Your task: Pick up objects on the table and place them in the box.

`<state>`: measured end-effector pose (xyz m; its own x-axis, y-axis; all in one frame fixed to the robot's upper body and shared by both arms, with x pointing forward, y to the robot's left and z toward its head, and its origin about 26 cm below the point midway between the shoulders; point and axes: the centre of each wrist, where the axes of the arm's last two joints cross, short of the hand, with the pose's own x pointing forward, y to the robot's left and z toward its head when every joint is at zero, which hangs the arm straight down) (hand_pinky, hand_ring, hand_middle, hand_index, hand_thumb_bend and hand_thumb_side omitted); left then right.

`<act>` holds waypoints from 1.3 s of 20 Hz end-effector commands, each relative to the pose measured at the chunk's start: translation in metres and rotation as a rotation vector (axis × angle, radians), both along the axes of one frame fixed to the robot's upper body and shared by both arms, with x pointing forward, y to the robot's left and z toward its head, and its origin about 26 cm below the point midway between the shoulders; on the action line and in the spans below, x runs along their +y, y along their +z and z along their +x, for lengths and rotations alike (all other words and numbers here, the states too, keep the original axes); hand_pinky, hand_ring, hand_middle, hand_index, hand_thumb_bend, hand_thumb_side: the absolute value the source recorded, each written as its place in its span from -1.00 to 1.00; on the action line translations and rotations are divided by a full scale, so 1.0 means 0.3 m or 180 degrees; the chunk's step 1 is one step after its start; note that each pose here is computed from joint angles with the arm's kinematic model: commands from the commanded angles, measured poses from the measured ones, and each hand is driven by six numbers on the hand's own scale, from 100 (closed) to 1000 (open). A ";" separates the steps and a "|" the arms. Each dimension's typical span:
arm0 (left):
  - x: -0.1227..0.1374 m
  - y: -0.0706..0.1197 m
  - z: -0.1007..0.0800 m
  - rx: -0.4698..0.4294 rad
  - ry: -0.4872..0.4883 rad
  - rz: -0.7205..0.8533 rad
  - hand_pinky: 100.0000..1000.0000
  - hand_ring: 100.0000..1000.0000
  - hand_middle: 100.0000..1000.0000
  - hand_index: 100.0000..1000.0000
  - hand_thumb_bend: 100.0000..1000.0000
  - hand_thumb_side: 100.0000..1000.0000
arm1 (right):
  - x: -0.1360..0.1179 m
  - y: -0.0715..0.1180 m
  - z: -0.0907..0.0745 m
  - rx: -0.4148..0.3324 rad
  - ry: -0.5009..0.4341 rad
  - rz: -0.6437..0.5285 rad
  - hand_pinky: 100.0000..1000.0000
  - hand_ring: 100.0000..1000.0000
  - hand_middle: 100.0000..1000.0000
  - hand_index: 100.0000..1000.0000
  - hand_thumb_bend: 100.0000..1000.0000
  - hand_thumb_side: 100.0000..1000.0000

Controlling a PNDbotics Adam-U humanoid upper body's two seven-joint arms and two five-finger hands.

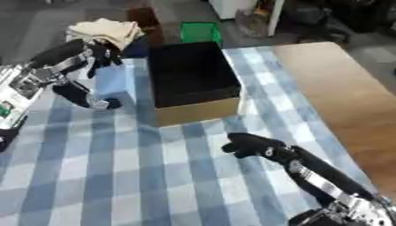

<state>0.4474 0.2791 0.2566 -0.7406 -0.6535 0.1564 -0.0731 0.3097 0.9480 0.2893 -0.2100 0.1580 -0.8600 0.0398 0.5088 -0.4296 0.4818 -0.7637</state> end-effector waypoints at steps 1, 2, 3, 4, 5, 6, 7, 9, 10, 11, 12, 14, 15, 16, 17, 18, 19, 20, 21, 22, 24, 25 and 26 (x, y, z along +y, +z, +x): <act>0.049 0.097 -0.013 -0.0179 0.0137 -0.0232 0.34 -0.66 -0.68 0.24 -0.54 -1.00 | 0.021 0.038 -0.004 -0.0115 0.0141 0.0023 0.64 1.00 0.69 1.00 -0.26 -0.62; 0.061 0.106 -0.013 -0.0187 0.0180 -0.0313 0.34 -0.66 -0.68 0.24 -0.53 -1.00 | 0.029 0.044 -0.002 -0.0127 0.0180 0.0028 0.64 1.00 0.69 1.00 -0.26 -0.62; 0.072 0.115 -0.013 -0.0197 0.0219 -0.0393 0.35 -0.66 -0.68 0.25 -0.53 -1.00 | 0.037 0.050 0.000 -0.0137 0.0216 0.0032 0.64 1.00 0.69 1.00 -0.27 -0.61; 0.082 0.123 -0.013 -0.0205 0.0247 -0.0465 0.35 -0.66 -0.68 0.24 -0.54 -1.00 | 0.043 0.055 0.001 -0.0141 0.0245 0.0034 0.64 1.00 0.69 1.00 -0.28 -0.60; 0.092 0.132 -0.013 -0.0215 0.0273 -0.0537 0.35 -0.66 -0.68 0.24 -0.54 -1.00 | 0.050 0.060 0.002 -0.0147 0.0278 0.0035 0.64 1.00 0.68 1.00 -0.29 -0.60; 0.101 0.139 -0.013 -0.0222 0.0294 -0.0599 0.35 -0.65 -0.68 0.24 -0.53 -1.00 | 0.057 0.065 0.003 -0.0152 0.0311 0.0029 0.64 1.00 0.68 1.00 -0.30 -0.59; 0.107 0.145 -0.013 -0.0234 0.0310 -0.0648 0.36 -0.64 -0.67 0.25 -0.52 -1.00 | 0.064 0.070 0.004 -0.0156 0.0342 0.0024 0.64 1.00 0.68 1.00 -0.31 -0.58; 0.112 0.154 -0.011 -0.0275 0.0326 -0.0702 0.37 -0.59 -0.61 0.26 -0.48 -1.00 | 0.076 0.080 0.006 -0.0159 0.0390 0.0023 0.63 1.00 0.68 1.00 -0.33 -0.56; 0.112 0.156 -0.009 -0.0301 0.0332 -0.0706 0.38 -0.58 -0.60 0.26 -0.47 -1.00 | 0.082 0.085 0.007 -0.0161 0.0412 0.0024 0.63 1.00 0.68 1.00 -0.33 -0.56; 0.111 0.155 -0.007 -0.0324 0.0335 -0.0692 0.39 -0.53 -0.55 0.27 -0.43 -1.00 | 0.087 0.089 0.008 -0.0164 0.0433 0.0024 0.63 1.00 0.68 1.00 -0.34 -0.55; 0.109 0.152 -0.004 -0.0341 0.0338 -0.0672 0.40 -0.52 -0.53 0.27 -0.42 -1.00 | 0.092 0.094 0.009 -0.0168 0.0453 0.0025 0.63 1.00 0.68 1.00 -0.34 -0.55; 0.102 0.137 0.004 -0.0356 0.0342 -0.0626 0.44 -0.45 -0.42 0.29 -0.33 -1.00 | 0.099 0.100 0.010 -0.0162 0.0478 0.0038 0.63 1.00 0.68 1.00 -0.39 -0.53; 0.099 0.126 0.009 -0.0350 0.0348 -0.0593 0.46 -0.41 -0.35 0.32 -0.28 -0.98 | 0.102 0.102 0.011 -0.0157 0.0482 0.0048 0.63 1.00 0.68 1.00 -0.40 -0.52; 0.098 0.116 0.013 -0.0349 0.0358 -0.0558 0.47 -0.36 -0.29 0.35 -0.20 -0.94 | 0.103 0.104 0.012 -0.0151 0.0481 0.0055 0.63 1.00 0.68 1.00 -0.40 -0.52; 0.097 0.107 0.017 -0.0343 0.0367 -0.0511 0.49 -0.32 -0.25 0.36 -0.13 -0.89 | 0.103 0.104 0.012 -0.0144 0.0475 0.0062 0.63 1.00 0.68 1.00 -0.40 -0.52; 0.096 0.097 0.021 -0.0339 0.0374 -0.0458 0.52 -0.22 -0.18 0.38 0.00 -0.79 | 0.101 0.105 0.012 -0.0139 0.0464 0.0066 0.63 1.00 0.68 1.00 -0.41 -0.52; 0.095 0.089 0.023 -0.0333 0.0375 -0.0396 0.56 -0.12 -0.09 0.39 0.08 -0.69 | 0.100 0.105 0.013 -0.0134 0.0453 0.0070 0.63 1.00 0.68 1.00 -0.41 -0.51; 0.094 0.081 0.025 -0.0319 0.0369 -0.0316 0.58 -0.06 -0.04 0.40 0.12 -0.62 | 0.099 0.105 0.013 -0.0131 0.0444 0.0073 0.63 1.00 0.68 1.00 -0.41 -0.51; 0.091 0.072 0.025 -0.0300 0.0355 -0.0225 0.66 0.12 0.11 0.45 0.34 -0.38 | 0.098 0.105 0.013 -0.0127 0.0438 0.0073 0.63 1.00 0.68 1.00 -0.41 -0.51; 0.088 0.065 0.026 -0.0281 0.0336 -0.0134 0.70 0.17 0.16 0.47 0.40 -0.29 | 0.097 0.105 0.013 -0.0123 0.0433 0.0071 0.63 1.00 0.68 1.00 -0.41 -0.51; 0.081 0.057 0.024 -0.0271 0.0300 0.0013 0.81 0.36 0.34 0.51 0.62 -0.03 | 0.096 0.103 0.013 -0.0114 0.0428 0.0071 0.63 1.00 0.68 1.00 -0.42 -0.51; 0.077 0.055 0.022 -0.0283 0.0284 0.0070 0.88 0.45 0.43 0.54 0.74 0.11 | 0.095 0.102 0.012 -0.0108 0.0425 0.0071 0.63 1.00 0.68 1.00 -0.42 -0.51; 0.072 0.056 0.019 -0.0306 0.0262 0.0109 0.90 0.47 0.45 0.54 0.77 0.12 | 0.094 0.100 0.012 -0.0101 0.0419 0.0070 0.63 1.00 0.68 1.00 -0.42 -0.51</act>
<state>0.4559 0.3009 0.2589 -0.6862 -0.7183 0.1148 -0.1525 0.2963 0.9428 0.2954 -0.1799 0.1805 -0.8615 -0.0785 0.5017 -0.4827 0.4336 -0.7610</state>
